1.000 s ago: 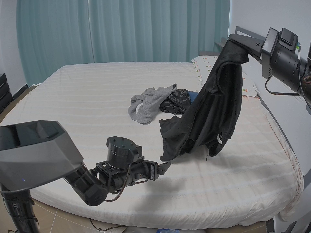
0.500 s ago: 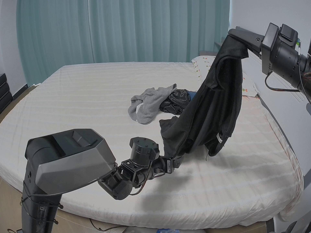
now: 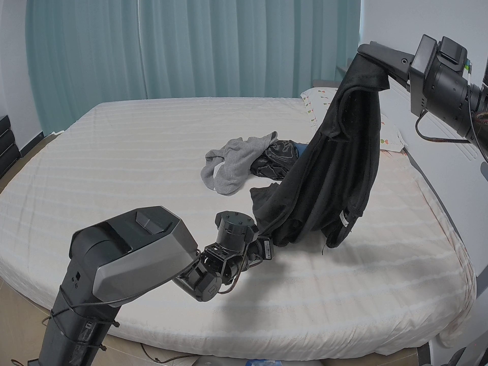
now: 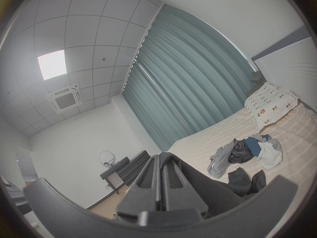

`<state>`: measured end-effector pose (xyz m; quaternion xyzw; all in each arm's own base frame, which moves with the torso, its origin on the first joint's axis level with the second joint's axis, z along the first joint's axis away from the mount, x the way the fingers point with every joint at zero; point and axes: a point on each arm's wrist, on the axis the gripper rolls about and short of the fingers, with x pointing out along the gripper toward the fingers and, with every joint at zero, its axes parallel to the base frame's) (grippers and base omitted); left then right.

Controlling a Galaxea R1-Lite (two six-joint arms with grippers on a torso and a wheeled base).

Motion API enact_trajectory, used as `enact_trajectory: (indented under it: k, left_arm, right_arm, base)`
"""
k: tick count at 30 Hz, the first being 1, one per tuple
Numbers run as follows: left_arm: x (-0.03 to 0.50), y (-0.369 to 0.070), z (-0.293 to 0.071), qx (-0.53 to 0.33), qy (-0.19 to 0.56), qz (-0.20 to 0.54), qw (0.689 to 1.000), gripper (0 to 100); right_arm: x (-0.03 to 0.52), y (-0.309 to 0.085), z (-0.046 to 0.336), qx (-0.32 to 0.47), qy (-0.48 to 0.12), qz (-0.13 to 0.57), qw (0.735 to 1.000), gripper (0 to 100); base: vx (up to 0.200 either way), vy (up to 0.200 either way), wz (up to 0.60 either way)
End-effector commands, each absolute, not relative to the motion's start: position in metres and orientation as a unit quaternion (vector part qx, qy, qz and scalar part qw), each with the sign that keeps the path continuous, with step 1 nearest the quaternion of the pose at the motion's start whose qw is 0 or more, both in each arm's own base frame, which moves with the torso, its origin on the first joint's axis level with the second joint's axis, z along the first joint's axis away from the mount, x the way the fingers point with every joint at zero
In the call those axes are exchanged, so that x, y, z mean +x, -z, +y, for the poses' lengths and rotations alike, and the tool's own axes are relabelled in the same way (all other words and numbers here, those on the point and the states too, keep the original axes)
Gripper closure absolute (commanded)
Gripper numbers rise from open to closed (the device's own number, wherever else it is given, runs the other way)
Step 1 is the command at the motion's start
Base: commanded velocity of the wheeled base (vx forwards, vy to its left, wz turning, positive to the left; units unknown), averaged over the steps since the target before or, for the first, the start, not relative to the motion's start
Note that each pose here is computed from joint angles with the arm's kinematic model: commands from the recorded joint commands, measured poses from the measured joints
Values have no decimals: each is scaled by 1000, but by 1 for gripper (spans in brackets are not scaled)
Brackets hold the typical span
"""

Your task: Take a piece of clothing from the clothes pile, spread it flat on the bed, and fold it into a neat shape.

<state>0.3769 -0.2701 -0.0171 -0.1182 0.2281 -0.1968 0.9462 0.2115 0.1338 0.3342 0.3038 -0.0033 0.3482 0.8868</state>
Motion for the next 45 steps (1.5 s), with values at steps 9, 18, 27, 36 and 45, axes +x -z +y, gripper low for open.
enact_trajectory:
  k: [9,18,27,36,45]
  left_arm:
    - [347,-100,-211,-201,141,192,950,100]
    - [307,-225,-161,-258,139,130,947,100]
    - [290,-270,-130,-316,157,78,932,100]
    - [274,-198,-126,-300,160,200,919,100]
    - [268,-158,-152,-354,182,256,881,100]
  right_arm:
    - [268,-281,125,297,-275,70,912,100]
    - [320,-285,130,312,-247,-20,917,100]
    - [308,-312,126,324,-246,-88,909,100]
    - [305,-201,126,333,-205,76,917,100]
    - [303,-134,155,370,-210,148,893,100]
  base:
    - [0,0,0]
    - [0,0,0]
    - [0,0,0]
    - [0,0,0]
    - [0,0,0]
